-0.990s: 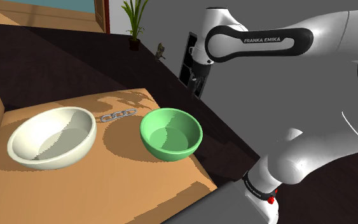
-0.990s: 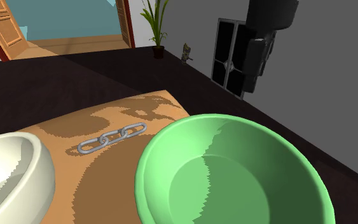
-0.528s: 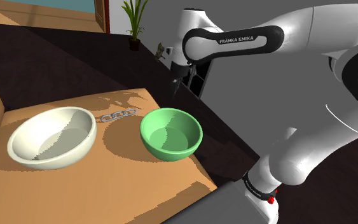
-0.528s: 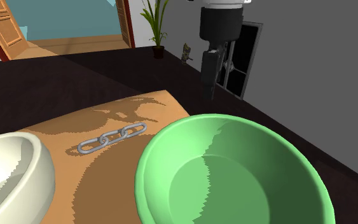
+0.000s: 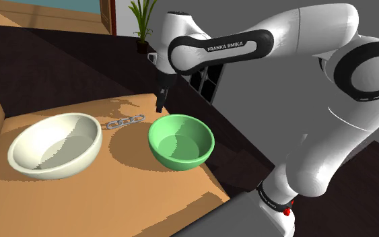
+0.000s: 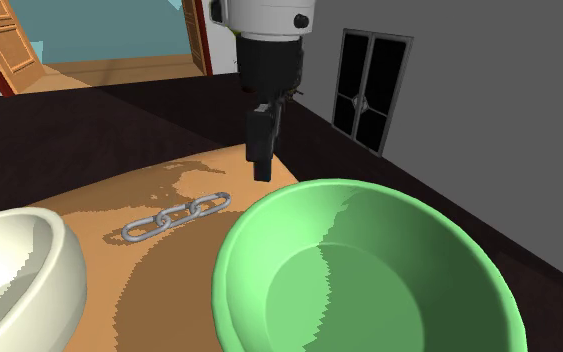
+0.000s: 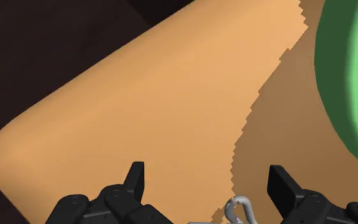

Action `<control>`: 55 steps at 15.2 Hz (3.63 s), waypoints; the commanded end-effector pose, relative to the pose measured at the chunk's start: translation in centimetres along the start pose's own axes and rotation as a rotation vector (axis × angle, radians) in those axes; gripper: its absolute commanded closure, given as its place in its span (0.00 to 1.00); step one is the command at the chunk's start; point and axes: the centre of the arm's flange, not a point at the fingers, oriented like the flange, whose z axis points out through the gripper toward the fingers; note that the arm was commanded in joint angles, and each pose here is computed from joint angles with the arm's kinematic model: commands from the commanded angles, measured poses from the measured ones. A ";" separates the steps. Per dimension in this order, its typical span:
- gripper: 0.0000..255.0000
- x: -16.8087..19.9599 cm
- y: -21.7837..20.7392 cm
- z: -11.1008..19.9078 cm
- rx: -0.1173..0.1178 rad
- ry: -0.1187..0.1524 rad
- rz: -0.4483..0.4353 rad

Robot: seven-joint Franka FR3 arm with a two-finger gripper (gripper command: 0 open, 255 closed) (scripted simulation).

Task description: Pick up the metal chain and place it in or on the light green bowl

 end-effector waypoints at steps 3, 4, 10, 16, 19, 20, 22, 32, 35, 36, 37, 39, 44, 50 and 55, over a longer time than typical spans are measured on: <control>0.00 4.4 -2.4 0.9 0.008 0.029 -0.122; 0.00 5.4 -3.1 1.1 0.010 0.036 -0.152; 0.00 8.9 -5.9 2.9 0.017 0.061 -0.261; 0.00 9.0 -6.0 5.9 0.017 0.061 -0.261; 0.00 9.0 -6.0 5.9 0.017 0.061 -0.261; 0.00 9.0 -6.0 5.9 0.017 0.061 -0.261; 0.00 9.0 -6.0 5.9 0.017 0.061 -0.261; 1.00 9.0 -6.0 5.8 0.017 0.061 -0.261; 1.00 9.1 -5.9 4.8 0.017 0.061 -0.261; 1.00 9.1 -5.9 4.3 0.017 0.061 -0.261; 1.00 9.1 -5.9 3.7 0.017 0.061 -0.261; 1.00 9.2 -5.9 2.7 0.017 0.061 -0.261; 1.00 9.3 -5.8 0.1 0.017 0.061 -0.261; 1.00 9.5 -5.7 -3.1 0.017 0.061 -0.261; 1.00 9.6 -5.6 -5.7 0.017 0.061 -0.261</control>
